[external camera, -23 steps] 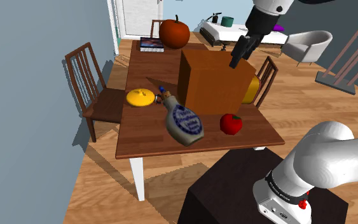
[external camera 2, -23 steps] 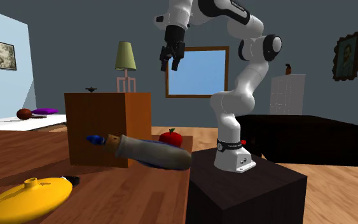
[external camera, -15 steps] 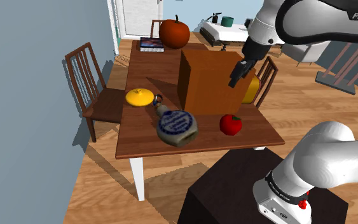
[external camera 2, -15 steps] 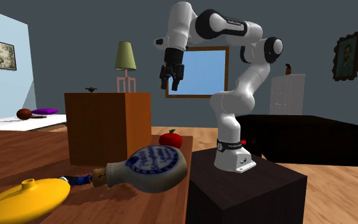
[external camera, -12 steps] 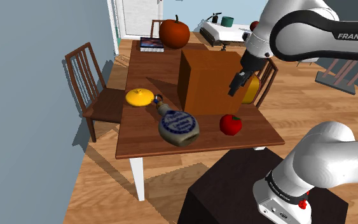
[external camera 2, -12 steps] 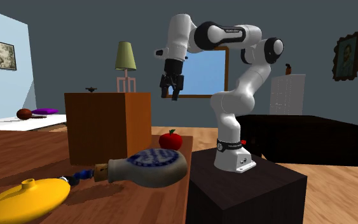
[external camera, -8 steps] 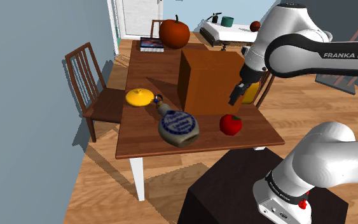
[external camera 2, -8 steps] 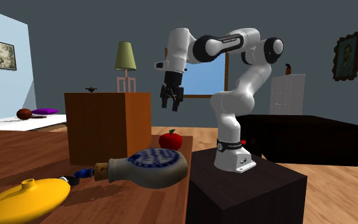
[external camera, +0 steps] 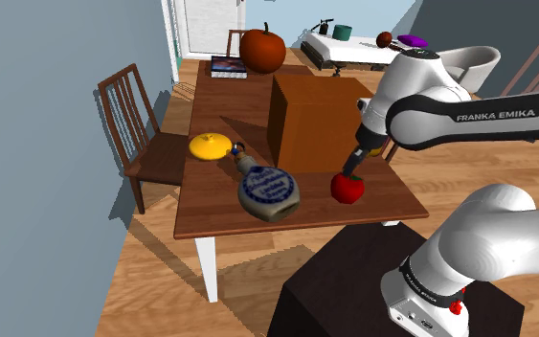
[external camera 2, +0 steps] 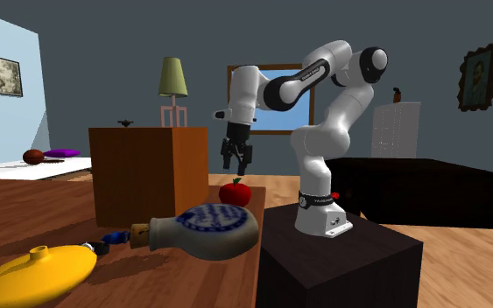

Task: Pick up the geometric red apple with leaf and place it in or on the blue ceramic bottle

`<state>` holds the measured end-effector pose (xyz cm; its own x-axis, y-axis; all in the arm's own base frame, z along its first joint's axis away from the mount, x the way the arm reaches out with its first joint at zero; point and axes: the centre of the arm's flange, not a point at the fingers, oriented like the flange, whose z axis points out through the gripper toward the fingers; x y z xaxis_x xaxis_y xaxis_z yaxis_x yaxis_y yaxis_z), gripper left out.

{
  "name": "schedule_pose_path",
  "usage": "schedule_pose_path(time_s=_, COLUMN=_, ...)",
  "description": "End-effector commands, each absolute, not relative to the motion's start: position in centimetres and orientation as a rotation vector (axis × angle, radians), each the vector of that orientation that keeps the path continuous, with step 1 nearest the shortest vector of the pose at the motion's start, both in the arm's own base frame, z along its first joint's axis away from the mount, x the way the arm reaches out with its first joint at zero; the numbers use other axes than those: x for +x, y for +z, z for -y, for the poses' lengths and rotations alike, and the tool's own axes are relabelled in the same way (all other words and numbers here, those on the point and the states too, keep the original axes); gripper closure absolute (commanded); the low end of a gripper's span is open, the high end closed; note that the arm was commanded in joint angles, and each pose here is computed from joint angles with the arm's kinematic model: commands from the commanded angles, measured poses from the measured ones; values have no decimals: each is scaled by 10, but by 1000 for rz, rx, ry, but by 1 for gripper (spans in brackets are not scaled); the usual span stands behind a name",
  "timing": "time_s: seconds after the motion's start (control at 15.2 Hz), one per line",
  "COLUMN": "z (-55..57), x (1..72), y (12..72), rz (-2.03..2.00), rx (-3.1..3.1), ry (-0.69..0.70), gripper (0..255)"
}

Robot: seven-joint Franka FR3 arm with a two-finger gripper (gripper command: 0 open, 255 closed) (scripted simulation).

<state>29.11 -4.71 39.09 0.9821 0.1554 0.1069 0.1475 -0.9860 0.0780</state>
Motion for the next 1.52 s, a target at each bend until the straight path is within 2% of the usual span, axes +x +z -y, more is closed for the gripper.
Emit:
schedule_pose_path(time_s=0.0, z=49, x=292, y=380, rz=-234, rx=3058, ry=174, gripper=0)
schedule_pose_path(time_s=0.66, z=49, x=294, y=367, rz=-234, rx=3058, ry=174, gripper=0)
schedule_pose_path(time_s=0.73, z=49, x=294, y=367, rz=-234, rx=3058, ry=174, gripper=255)
schedule_pose_path(time_s=1.45, z=49, x=294, y=378, rz=-234, rx=3058, ry=174, gripper=255)
